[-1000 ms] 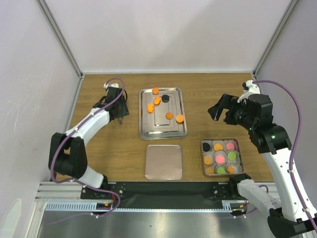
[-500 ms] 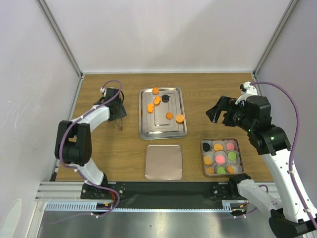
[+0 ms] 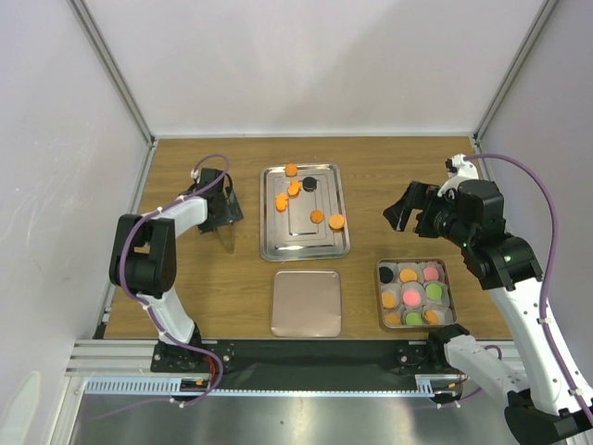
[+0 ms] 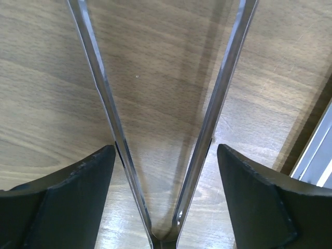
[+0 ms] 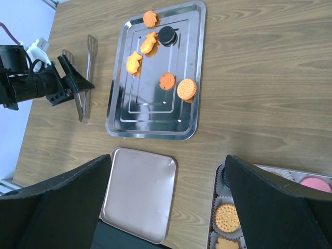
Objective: Pack the cookies
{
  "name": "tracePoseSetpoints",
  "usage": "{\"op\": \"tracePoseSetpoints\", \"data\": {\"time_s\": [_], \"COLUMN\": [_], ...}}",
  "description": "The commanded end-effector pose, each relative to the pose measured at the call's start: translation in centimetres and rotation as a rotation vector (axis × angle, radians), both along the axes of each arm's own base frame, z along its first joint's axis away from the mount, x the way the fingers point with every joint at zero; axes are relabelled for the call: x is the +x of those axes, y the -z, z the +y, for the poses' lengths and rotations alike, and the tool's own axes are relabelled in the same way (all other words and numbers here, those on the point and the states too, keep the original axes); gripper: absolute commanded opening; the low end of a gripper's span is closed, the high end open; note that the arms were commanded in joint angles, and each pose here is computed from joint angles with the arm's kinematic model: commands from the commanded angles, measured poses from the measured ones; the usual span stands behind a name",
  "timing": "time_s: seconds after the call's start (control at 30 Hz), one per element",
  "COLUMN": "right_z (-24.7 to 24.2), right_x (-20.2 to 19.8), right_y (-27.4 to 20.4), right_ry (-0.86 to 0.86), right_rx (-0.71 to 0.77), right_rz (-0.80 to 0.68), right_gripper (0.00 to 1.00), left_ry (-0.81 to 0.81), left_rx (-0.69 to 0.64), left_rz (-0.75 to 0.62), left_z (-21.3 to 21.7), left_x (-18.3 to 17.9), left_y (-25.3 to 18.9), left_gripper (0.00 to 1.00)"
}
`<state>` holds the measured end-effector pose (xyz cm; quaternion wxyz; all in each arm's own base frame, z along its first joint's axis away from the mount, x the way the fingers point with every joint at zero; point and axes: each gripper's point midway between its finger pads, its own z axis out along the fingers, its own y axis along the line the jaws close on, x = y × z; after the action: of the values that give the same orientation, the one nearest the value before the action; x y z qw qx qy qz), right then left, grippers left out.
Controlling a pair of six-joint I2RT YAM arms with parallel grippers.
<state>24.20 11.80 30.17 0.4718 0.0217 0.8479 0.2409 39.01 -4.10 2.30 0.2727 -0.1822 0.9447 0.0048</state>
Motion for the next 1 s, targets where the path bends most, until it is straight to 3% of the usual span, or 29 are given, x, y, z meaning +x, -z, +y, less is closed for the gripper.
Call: {"op": "tracePoseSetpoints", "data": {"time_s": [0.0, 0.27, 0.53, 0.7, 0.97], "right_z": [-0.1, 0.0, 2.4, 5.7, 9.8], "right_x": [0.3, 0.3, 0.4, -1.7, -4.4], "right_y": [-0.3, 2.3, 6.9, 9.6, 14.0], "right_ry": [0.003, 0.01, -0.03, -0.051, -0.034], "right_rx": [-0.013, -0.024, -0.071, -0.133, -0.22], "right_rz": [-0.024, 0.068, 0.216, 0.286, 0.391], "right_gripper": [1.0, 1.0, 0.96, 0.94, 0.9], "left_ry": [-0.012, -0.009, 0.16, 0.287, 0.473], "left_rx": [-0.017, -0.023, -0.101, -0.272, -0.4], "left_rz": [-0.082, -0.213, -0.403, -0.456, -0.37], "left_z": [0.2, -0.4, -5.8, -8.3, -10.5], "left_x": [1.8, -0.3, -8.4, -13.8, -19.6], "left_y": [-2.0, -8.3, -16.4, -17.9, -16.6], "left_gripper": [0.87, 0.91, 0.91, 0.91, 0.89]}}
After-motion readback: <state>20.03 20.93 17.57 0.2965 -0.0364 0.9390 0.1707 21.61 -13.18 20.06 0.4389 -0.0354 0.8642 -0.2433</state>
